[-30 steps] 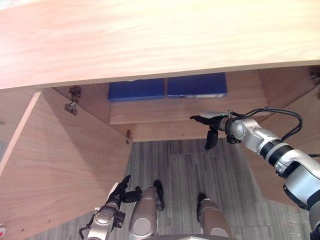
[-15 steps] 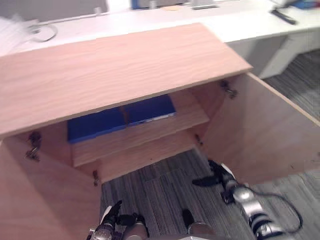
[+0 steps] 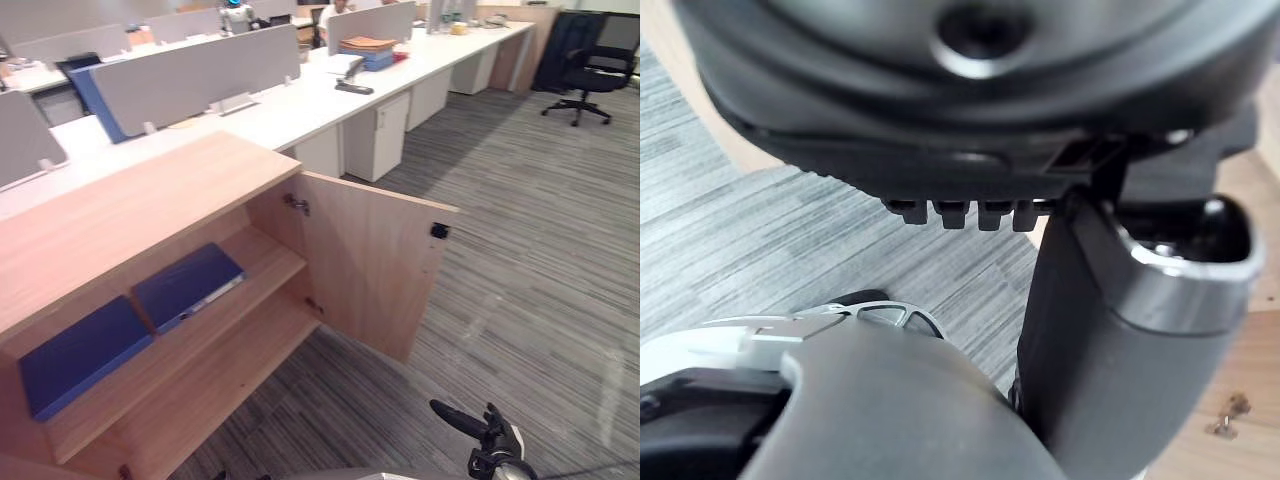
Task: Walk over to the cabinet, pick up the folder, carry it to the office cabinet, place the folder inside the office cabinet, then close the office cabinet door
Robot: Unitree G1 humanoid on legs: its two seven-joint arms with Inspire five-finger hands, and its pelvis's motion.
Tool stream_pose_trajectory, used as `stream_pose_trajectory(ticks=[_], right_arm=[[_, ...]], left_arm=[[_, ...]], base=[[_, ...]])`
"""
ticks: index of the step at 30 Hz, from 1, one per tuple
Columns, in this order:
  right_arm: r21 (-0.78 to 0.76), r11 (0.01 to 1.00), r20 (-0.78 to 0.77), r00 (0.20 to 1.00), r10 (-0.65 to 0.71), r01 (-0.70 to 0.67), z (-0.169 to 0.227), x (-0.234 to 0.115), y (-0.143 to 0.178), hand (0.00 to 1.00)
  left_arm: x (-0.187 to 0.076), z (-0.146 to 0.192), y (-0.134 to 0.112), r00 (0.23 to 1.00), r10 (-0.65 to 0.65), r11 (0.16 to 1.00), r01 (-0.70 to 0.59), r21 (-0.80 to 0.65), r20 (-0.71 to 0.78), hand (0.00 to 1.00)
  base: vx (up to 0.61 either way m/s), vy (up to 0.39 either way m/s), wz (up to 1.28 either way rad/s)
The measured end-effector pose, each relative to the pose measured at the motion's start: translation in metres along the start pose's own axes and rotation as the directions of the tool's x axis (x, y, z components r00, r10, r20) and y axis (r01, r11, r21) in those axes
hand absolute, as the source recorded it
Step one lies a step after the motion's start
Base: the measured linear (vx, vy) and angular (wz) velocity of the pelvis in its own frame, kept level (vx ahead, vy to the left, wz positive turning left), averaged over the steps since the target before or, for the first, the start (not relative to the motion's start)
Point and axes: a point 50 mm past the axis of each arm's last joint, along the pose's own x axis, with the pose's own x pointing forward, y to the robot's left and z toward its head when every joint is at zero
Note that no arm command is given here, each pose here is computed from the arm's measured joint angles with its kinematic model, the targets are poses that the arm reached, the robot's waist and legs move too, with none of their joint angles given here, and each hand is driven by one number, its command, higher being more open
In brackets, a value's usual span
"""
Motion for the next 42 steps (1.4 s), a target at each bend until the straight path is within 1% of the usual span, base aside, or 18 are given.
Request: stream_pose_trajectory(ticks=[3, 5, 9, 14, 16, 17, 22, 26, 27, 29, 31, 33, 35, 40, 42], right_arm=[[0.012, 1.0, 0.004, 1.0, -0.023, 0.023, 0.001, 0.0, -0.007, 1.0], [-0.001, 0.998, 0.019, 0.998, -0.058, 0.058, 0.007, 0.002, -0.018, 1.0], [-0.017, 0.998, 0.04, 0.997, -0.062, 0.063, 0.018, 0.007, -0.02, 1.0], [-0.021, 0.999, 0.136, 0.99, -0.026, 0.029, 0.056, 0.017, -0.007, 1.0], [-0.058, 0.998, 0.195, 0.981, -0.005, 0.017, 0.079, 0.021, -0.003, 1.0], [-0.068, 0.998, 0.211, 0.977, 0.001, 0.014, 0.085, 0.022, -0.003, 1.0], [-0.104, 0.994, 0.338, 0.941, 0.014, 0.023, 0.143, 0.028, 0.001, 1.0], [-0.124, 0.992, 0.363, 0.93, 0.06, -0.015, 0.167, 0.031, 0.021, 1.0], [-0.115, 0.993, 0.359, 0.931, 0.061, -0.021, 0.168, 0.032, 0.022, 1.0], [-0.049, 0.998, 0.334, 0.941, 0.051, -0.036, 0.175, 0.036, 0.024, 1.0], [-0.031, 0.999, 0.332, 0.942, 0.044, -0.035, 0.181, 0.037, 0.023, 1.0], [-0.01, 0.999, 0.342, 0.939, 0.034, -0.032, 0.197, 0.037, 0.022, 1.0], [-0.031, 0.999, 0.36, 0.932, 0.047, -0.039, 0.208, 0.036, 0.026, 1.0], [-0.094, 0.989, 0.412, 0.9, 0.143, -0.114, 0.241, 0.028, 0.054, 1.0], [-0.106, 0.986, 0.424, 0.892, 0.158, -0.125, 0.249, 0.026, 0.06, 1.0]], left_arm=[[0.0, -0.002, 0.004, 1.0, 0.008, 1.0, -0.008, -0.004, -0.01, 1.0], [0.001, 0.0, 0.003, 1.0, -0.007, 0.999, 0.007, 0.038, -0.009, 1.0], [0.001, 0.004, -0.001, 1.0, -0.028, 0.996, 0.028, 0.084, 0.0, 1.0], [0.002, 0.01, -0.005, 0.998, -0.061, 0.988, 0.058, 0.14, 0.014, 1.0], [0.002, 0.01, -0.005, 0.997, -0.07, 0.983, 0.066, 0.172, 0.016, 1.0], [0.002, 0.011, -0.005, 0.997, -0.072, 0.982, 0.068, 0.177, 0.017, 1.0], [0.003, 0.017, -0.009, 0.994, -0.098, 0.973, 0.087, 0.214, 0.041, 1.0], [0.005, 0.026, -0.013, 0.993, -0.107, 0.968, 0.094, 0.234, 0.046, 1.0], [0.005, 0.026, -0.013, 0.993, -0.108, 0.967, 0.094, 0.236, 0.047, 1.0], [0.005, 0.027, -0.015, 0.993, -0.111, 0.969, 0.096, 0.228, 0.05, 1.0], [0.005, 0.027, -0.015, 0.992, -0.112, 0.971, 0.099, 0.216, 0.051, 1.0], [0.005, 0.029, -0.018, 0.991, -0.119, 0.972, 0.104, 0.212, 0.057, 1.0], [0.005, 0.03, -0.019, 0.991, -0.119, 0.972, 0.104, 0.213, 0.059, 1.0], [0.006, 0.034, -0.021, 0.99, -0.126, 0.971, 0.109, 0.213, 0.068, 1.0], [0.006, 0.035, -0.022, 0.989, -0.128, 0.97, 0.11, 0.217, 0.073, 1.0]], base=[[0.07, -0.113, -0.38], [0.12, -0.04, -0.15], [0.06, 0.038, -0.04], [-0.03, 0.07, -0.05], [-0.1, 0.062, 0.07], [-0.12, 0.051, 0.21], [-0.13, 0.04, 0.2], [-0.07, 0.009, 0.03], [-0.01, -0.002, 0.05], [0.01, -0.003, 0.11], [0.01, 0.003, 0.08], [0.01, 0.011, 0.16], [0.0, 0.013, 0.15], [-0.03, 0.007, 0.12], [-0.05, 0.0, 0.23]])
